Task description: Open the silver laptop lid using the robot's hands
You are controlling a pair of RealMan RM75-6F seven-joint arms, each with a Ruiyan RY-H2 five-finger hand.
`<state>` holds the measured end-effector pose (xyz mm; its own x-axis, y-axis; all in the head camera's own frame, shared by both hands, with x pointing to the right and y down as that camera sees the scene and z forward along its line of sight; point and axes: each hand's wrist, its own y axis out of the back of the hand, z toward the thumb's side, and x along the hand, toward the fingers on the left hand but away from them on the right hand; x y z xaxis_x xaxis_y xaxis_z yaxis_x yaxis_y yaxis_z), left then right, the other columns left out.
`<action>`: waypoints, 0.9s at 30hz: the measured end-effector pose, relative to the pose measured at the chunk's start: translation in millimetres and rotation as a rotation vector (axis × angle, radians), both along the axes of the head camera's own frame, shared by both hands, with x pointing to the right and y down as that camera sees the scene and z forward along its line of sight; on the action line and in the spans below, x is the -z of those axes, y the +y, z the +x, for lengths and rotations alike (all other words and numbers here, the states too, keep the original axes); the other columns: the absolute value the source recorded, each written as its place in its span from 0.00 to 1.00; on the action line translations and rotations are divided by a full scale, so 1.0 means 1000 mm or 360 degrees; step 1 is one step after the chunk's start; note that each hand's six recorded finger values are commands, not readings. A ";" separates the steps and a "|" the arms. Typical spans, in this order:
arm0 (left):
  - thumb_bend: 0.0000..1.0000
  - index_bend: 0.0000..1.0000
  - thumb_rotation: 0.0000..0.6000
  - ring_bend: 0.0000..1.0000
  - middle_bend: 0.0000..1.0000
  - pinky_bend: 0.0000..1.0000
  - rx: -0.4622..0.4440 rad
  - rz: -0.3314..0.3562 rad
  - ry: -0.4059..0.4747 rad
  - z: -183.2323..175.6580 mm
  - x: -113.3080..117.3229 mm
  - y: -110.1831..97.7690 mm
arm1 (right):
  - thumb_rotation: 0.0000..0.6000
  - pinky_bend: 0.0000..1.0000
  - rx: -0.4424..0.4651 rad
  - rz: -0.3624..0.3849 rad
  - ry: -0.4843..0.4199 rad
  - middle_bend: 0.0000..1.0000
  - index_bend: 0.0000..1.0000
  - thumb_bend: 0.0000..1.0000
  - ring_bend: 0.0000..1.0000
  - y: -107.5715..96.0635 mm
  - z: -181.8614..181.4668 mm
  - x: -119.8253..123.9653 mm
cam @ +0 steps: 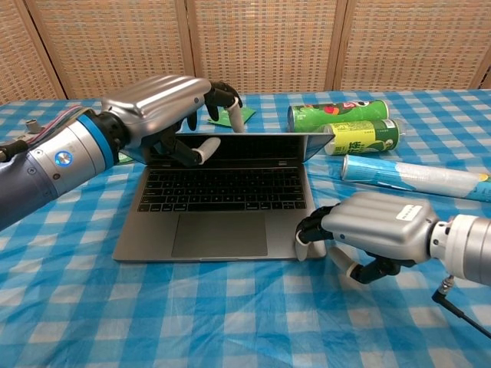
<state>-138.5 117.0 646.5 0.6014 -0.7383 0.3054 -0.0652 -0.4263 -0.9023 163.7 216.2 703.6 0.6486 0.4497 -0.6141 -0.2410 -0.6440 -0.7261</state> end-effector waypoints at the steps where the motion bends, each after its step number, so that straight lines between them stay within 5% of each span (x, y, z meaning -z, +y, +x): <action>1: 0.54 0.38 1.00 0.29 0.20 0.39 0.0005 0.0010 -0.0003 0.001 0.001 -0.003 | 1.00 0.35 0.0003 -0.0001 0.0002 0.32 0.34 0.94 0.22 0.000 0.000 0.000; 10: 0.54 0.38 1.00 0.29 0.20 0.38 0.0056 0.0079 -0.0033 0.003 0.009 -0.028 | 1.00 0.35 0.0033 -0.0022 0.0025 0.32 0.34 0.94 0.22 0.003 -0.002 -0.001; 27: 0.54 0.38 1.00 0.29 0.20 0.37 0.0213 0.0047 -0.0114 -0.013 0.001 -0.072 | 1.00 0.35 0.0102 -0.0031 0.0074 0.32 0.34 0.93 0.22 0.008 -0.008 -0.002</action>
